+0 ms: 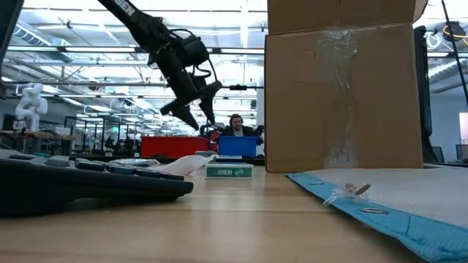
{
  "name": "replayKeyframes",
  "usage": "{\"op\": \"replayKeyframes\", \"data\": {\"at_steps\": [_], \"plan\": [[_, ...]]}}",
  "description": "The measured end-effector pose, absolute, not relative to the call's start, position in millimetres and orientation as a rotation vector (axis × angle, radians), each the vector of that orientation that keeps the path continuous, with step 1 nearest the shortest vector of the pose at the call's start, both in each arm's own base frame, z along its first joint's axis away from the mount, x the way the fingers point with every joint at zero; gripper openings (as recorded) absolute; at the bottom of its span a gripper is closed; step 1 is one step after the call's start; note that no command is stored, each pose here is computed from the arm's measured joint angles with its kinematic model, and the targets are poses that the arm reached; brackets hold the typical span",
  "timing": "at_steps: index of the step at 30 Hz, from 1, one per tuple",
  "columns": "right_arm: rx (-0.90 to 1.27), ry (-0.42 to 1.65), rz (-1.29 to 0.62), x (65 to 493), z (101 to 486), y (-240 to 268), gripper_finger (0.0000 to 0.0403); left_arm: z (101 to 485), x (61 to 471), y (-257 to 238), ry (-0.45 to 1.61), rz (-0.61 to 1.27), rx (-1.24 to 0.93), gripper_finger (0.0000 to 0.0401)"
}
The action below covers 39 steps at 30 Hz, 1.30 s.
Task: Unpack boxes
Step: Move the scented candle to the center of the table
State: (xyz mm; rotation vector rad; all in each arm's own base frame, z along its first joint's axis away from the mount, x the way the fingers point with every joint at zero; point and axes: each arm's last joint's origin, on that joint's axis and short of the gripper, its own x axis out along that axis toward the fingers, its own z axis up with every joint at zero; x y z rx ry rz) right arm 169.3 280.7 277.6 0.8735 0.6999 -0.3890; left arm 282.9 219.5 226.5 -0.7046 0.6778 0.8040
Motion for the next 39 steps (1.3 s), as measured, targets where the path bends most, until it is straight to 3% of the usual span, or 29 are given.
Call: {"op": "replayKeyframes", "data": {"at_steps": [4, 9, 22, 35, 39], "plan": [[0.872, 0.701, -0.39, 169.2, 277.6, 280.6, 0.0075, 213.4, 281.5, 230.9, 0.686, 0.845, -0.739, 0.0324], [0.876, 0.7, -0.393, 169.3, 277.5, 280.5, 0.0075, 192.5, 283.4, 241.6, 0.705, 0.886, -0.786, 0.0349], [0.922, 0.691, -0.405, 169.6, 277.7, 281.1, 0.0075, 188.7, 298.6, 269.2, 0.623, 0.947, -0.726, 0.035], [0.959, 0.679, -0.386, 171.2, 279.2, 283.9, 0.0075, 154.1, 317.6, 280.3, 0.949, 0.873, -0.872, 0.0349], [0.947, 0.681, -0.383, 171.1, 279.1, 283.8, 0.0075, 153.9, 318.1, 271.3, 1.022, 0.84, -0.892, 0.0325]]}}
